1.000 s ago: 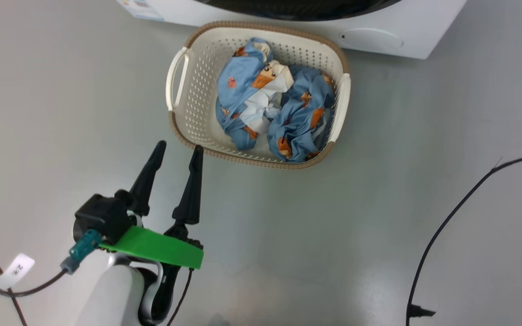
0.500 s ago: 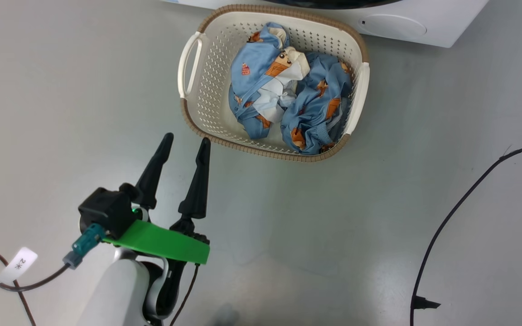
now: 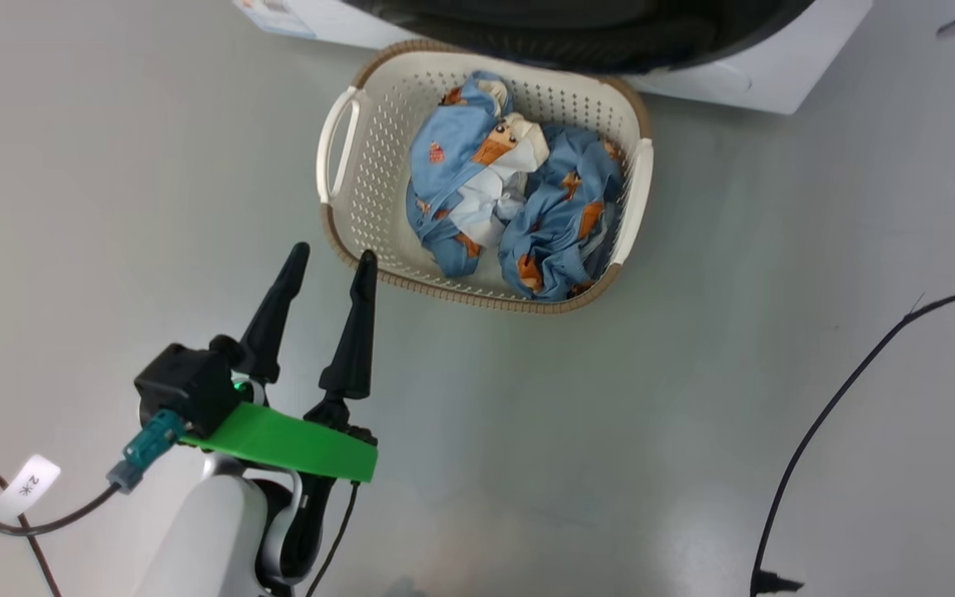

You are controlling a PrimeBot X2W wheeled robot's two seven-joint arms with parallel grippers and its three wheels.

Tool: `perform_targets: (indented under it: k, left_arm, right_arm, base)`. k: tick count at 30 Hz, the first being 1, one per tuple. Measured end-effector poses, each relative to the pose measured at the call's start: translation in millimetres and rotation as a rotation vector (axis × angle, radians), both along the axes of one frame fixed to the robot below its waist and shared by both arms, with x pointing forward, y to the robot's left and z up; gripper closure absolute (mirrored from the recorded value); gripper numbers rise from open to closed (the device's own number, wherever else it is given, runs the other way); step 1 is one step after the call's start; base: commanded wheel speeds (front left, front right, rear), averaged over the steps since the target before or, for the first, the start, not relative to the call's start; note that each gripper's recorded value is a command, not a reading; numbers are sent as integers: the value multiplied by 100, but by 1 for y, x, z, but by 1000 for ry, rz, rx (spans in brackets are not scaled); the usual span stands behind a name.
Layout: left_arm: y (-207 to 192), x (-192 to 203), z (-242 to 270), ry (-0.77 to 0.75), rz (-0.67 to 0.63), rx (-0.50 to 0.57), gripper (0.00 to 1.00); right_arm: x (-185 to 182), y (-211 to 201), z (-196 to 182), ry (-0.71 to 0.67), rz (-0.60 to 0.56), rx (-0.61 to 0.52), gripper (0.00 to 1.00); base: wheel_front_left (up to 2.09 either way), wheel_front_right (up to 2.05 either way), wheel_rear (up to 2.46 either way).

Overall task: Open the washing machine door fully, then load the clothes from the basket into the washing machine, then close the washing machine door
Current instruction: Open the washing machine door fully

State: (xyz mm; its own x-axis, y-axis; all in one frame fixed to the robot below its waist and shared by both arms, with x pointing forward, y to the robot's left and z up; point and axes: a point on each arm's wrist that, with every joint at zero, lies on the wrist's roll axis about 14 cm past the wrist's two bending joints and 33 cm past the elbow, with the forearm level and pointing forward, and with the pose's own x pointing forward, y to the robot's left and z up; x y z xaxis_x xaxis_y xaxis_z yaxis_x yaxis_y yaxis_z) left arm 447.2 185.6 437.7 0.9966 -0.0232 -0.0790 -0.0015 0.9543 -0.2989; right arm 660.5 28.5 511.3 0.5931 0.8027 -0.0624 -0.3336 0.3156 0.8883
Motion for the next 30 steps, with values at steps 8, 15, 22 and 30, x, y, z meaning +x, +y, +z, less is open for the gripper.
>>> perform_targets:
  k: [8, 15, 22, 30]
  left_arm:
    - [-1, -5, 13, -29, -3, 9, 0]
    - [-1, -15, 16, -31, 3, 5, 0]
    - [1, -26, 23, -40, 15, 7, 0]
    - [4, -38, 31, -56, 28, 16, 0]
  right_arm:
    - [-31, 14, 1, 0, 77, -56, 100]
    - [-62, 36, 9, -10, 160, -66, 100]
    - [-86, 39, 16, -17, 192, -70, 100]
    - [-121, 47, 23, -8, 252, -65, 100]
  base:
    - [0, 0, 0]
    - [0, 0, 0]
    - [0, 0, 0]
    - [0, 0, 0]
